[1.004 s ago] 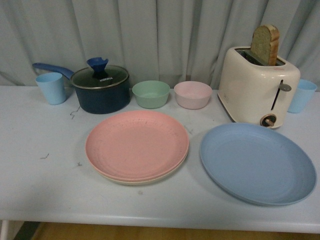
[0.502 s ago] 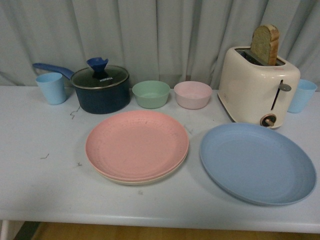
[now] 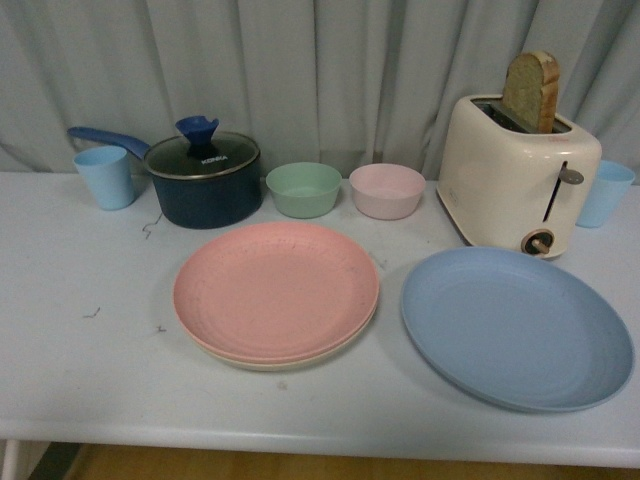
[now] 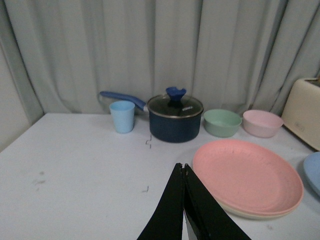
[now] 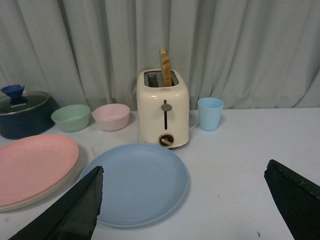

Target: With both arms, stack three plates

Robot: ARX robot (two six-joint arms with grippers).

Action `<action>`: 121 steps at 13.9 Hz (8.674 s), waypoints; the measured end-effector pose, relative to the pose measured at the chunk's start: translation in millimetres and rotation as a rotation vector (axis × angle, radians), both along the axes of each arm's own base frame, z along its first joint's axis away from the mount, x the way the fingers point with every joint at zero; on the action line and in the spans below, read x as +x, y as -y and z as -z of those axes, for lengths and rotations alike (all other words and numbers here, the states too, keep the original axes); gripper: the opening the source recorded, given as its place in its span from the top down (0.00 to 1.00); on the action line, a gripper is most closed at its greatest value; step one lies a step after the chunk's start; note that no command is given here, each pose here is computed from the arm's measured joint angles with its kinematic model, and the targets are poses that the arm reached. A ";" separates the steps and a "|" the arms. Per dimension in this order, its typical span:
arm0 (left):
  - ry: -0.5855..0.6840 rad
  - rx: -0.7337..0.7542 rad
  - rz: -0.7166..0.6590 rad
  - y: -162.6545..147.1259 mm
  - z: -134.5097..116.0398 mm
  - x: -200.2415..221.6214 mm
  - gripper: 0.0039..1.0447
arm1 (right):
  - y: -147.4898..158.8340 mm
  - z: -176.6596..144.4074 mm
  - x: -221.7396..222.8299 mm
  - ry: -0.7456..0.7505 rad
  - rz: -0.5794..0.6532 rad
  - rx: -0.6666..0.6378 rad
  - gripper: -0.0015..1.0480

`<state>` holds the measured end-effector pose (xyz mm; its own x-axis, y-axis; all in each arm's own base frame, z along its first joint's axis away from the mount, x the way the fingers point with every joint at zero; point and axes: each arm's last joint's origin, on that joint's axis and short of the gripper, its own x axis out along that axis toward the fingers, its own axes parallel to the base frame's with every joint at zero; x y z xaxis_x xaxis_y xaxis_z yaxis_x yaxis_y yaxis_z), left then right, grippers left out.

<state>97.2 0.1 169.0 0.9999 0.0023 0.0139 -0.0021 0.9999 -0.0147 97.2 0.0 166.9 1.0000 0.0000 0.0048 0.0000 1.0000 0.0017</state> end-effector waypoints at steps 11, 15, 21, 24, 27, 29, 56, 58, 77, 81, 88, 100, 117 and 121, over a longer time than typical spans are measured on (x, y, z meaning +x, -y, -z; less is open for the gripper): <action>-0.013 0.000 0.002 0.1 2.4 0.2 0.50 | 0.0 0.0 0.0 0.000 0.001 0.000 0.06; -0.013 0.001 0.002 0.1 2.4 0.2 0.07 | 0.0 0.0 0.0 0.000 0.001 0.000 0.06; -0.012 0.001 0.002 0.1 2.3 0.2 0.06 | 13.2 -13.5 15.8 0.050 -0.127 -0.043 0.06; -0.013 0.001 0.002 0.1 2.4 0.2 0.06 | 47.3 -44.8 65.6 0.115 -0.032 -0.043 0.06; -0.013 0.001 0.002 0.1 2.4 0.3 0.06 | 74.6 -21.5 188.9 -0.220 0.117 0.178 0.06; -0.013 0.001 0.003 0.1 2.4 0.2 0.06 | 30.0 38.1 267.5 -0.643 0.084 0.180 0.06; -0.012 0.001 0.002 0.1 2.3 0.2 0.06 | 32.2 7.4 242.7 -0.633 0.031 0.088 0.98; -0.013 0.001 0.003 0.1 2.4 0.2 0.06 | -2.6 -22.9 263.3 -0.530 -0.093 0.145 0.98; -0.012 0.001 0.002 0.1 2.3 0.2 0.06 | -181.1 66.7 340.5 -0.897 -0.179 0.271 0.85; -0.012 0.001 0.003 0.1 2.3 0.2 0.06 | -169.5 58.8 337.0 -0.874 -0.166 0.284 0.36; -0.012 0.001 0.003 0.1 2.3 0.2 0.06 | -7.7 -66.5 133.9 -0.003 0.019 0.023 0.75; -0.013 0.001 0.003 0.1 2.4 0.2 0.06 | 0.1 -7.3 32.3 0.008 0.001 0.005 0.98; -0.012 0.001 0.002 0.1 2.3 0.2 0.06 | 0.0 0.6 0.1 -0.006 0.000 0.005 0.98; -0.012 0.001 0.002 0.1 2.3 0.2 0.06 | 0.0 0.0 0.0 0.000 0.000 0.004 0.98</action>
